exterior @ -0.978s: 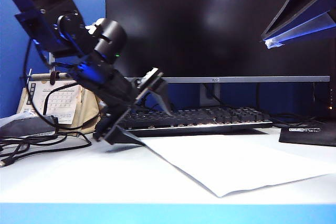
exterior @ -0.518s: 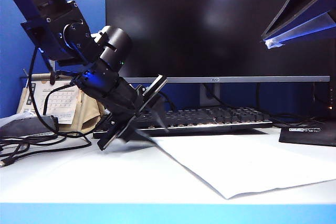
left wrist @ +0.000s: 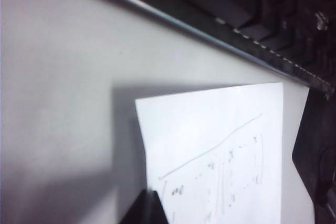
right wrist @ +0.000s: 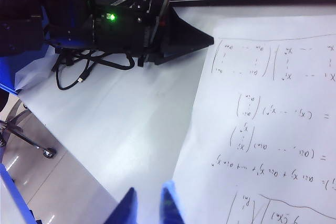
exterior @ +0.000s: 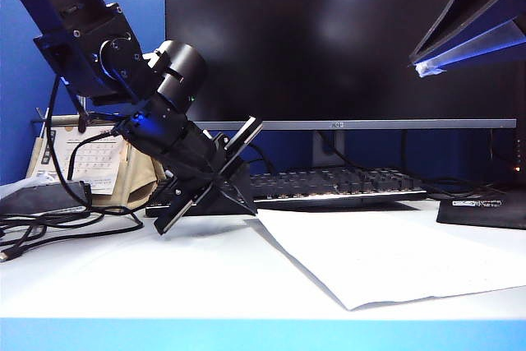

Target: Put a wrinkled paper upside down.

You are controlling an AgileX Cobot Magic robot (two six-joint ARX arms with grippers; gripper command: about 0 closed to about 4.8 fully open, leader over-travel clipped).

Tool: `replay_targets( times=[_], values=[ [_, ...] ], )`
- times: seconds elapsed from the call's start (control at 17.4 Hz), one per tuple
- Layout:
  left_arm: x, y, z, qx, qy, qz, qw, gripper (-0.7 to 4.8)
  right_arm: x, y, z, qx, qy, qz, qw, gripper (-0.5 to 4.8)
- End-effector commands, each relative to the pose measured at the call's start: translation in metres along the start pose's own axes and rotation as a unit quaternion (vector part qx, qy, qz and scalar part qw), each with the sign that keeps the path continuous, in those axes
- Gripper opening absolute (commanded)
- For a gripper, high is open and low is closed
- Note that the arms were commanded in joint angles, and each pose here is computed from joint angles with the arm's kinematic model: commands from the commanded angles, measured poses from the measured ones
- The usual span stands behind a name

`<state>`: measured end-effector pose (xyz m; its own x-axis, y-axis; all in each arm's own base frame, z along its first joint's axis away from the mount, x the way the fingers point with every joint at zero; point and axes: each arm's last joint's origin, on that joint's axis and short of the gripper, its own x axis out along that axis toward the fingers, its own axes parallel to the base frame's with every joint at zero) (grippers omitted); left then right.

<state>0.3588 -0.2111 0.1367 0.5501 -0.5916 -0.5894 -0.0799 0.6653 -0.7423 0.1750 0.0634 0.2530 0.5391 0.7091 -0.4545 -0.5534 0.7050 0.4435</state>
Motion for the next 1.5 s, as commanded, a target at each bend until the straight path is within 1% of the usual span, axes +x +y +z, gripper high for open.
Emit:
replay_targets(
  times=[0.06, 0.29, 0.4, 0.52, 0.58, 0.63, 0.75, 0.81, 0.86, 0.92, 0.98, 1.09, 1.15, 1.21, 1.32, 1.38, 1.44, 1.5],
  values=[
    [-0.001, -0.004, 0.002, 0.020, -0.007, -0.017, 1.000, -0.06, -0.001, 0.002, 0.003, -0.006, -0.008, 0.004, 1.000, 0.68],
    [-0.004, -0.014, 0.003, 0.034, 0.029, -0.088, 0.995, -0.05, -0.001, 0.002, 0.004, -0.009, -0.013, 0.004, 1.000, 0.68],
    [-0.007, -0.018, 0.004, 0.038, 0.037, -0.102, 0.993, -0.06, -0.001, 0.002, 0.005, -0.011, -0.016, 0.001, 1.000, 0.68],
    [-0.012, -0.025, 0.006, 0.044, 0.033, -0.119, 0.991, -0.06, -0.001, 0.000, 0.005, -0.010, -0.022, -0.030, 0.999, 0.68],
    [-0.017, -0.031, 0.008, 0.050, 0.032, -0.142, 0.988, -0.05, -0.001, -0.001, 0.005, -0.009, -0.026, -0.051, 0.998, 0.81],
    [-0.020, -0.036, 0.010, 0.054, 0.035, -0.156, 0.986, -0.05, -0.002, -0.002, 0.005, -0.009, -0.027, -0.058, 0.998, 0.98],
    [-0.027, -0.050, 0.015, 0.068, 0.047, -0.187, 0.979, -0.05, -0.002, -0.002, 0.006, -0.009, -0.029, -0.063, 0.998, 0.99],
    [-0.033, -0.061, 0.019, 0.088, 0.050, -0.207, 0.973, -0.05, -0.002, -0.002, 0.006, -0.010, -0.031, -0.063, 0.997, 0.99],
    [-0.039, -0.071, 0.024, 0.111, 0.047, -0.216, 0.969, -0.05, -0.002, -0.003, 0.006, -0.011, -0.033, -0.064, 0.997, 0.99],
    [-0.048, -0.083, 0.030, 0.149, 0.040, -0.212, 0.965, -0.05, -0.003, -0.003, 0.007, -0.011, -0.037, -0.068, 0.997, 0.99],
    [-0.056, -0.093, 0.034, 0.174, 0.036, -0.208, 0.962, -0.05, -0.004, -0.006, 0.008, -0.008, -0.043, -0.075, 0.996, 0.99],
    [-0.070, -0.108, 0.040, 0.207, 0.033, -0.207, 0.956, -0.05, -0.007, -0.011, 0.009, -0.002, -0.049, -0.086, 0.995, 0.99],
    [-0.078, -0.116, 0.043, 0.230, 0.029, -0.208, 0.950, -0.05, -0.009, -0.013, 0.010, 0.001, -0.052, -0.087, 0.995, 0.99],
    [-0.095, -0.133, 0.049, 0.277, 0.024, -0.203, 0.939, -0.05, -0.011, -0.016, 0.010, 0.007, -0.054, -0.095, 0.994, 0.99],
    [-0.119, -0.154, 0.057, 0.332, 0.006, -0.191, 0.923, -0.05, -0.011, -0.016, 0.009, 0.009, -0.050, -0.097, 0.994, 0.99],
    [-0.129, -0.164, 0.060, 0.347, -0.001, -0.195, 0.917, -0.05, -0.010, -0.017, 0.009, 0.010, -0.048, -0.097, 0.994, 0.99],
    [-0.143, -0.179, 0.066, 0.365, -0.011, -0.200, 0.909, -0.05, -0.008, -0.018, 0.009, 0.013, -0.045, -0.097, 0.994, 0.99],
    [-0.152, -0.186, 0.068, 0.376, -0.012, -0.199, 0.905, -0.05, -0.008, -0.018, 0.009, 0.013, -0.045, -0.098, 0.994, 0.99]
  ],
)
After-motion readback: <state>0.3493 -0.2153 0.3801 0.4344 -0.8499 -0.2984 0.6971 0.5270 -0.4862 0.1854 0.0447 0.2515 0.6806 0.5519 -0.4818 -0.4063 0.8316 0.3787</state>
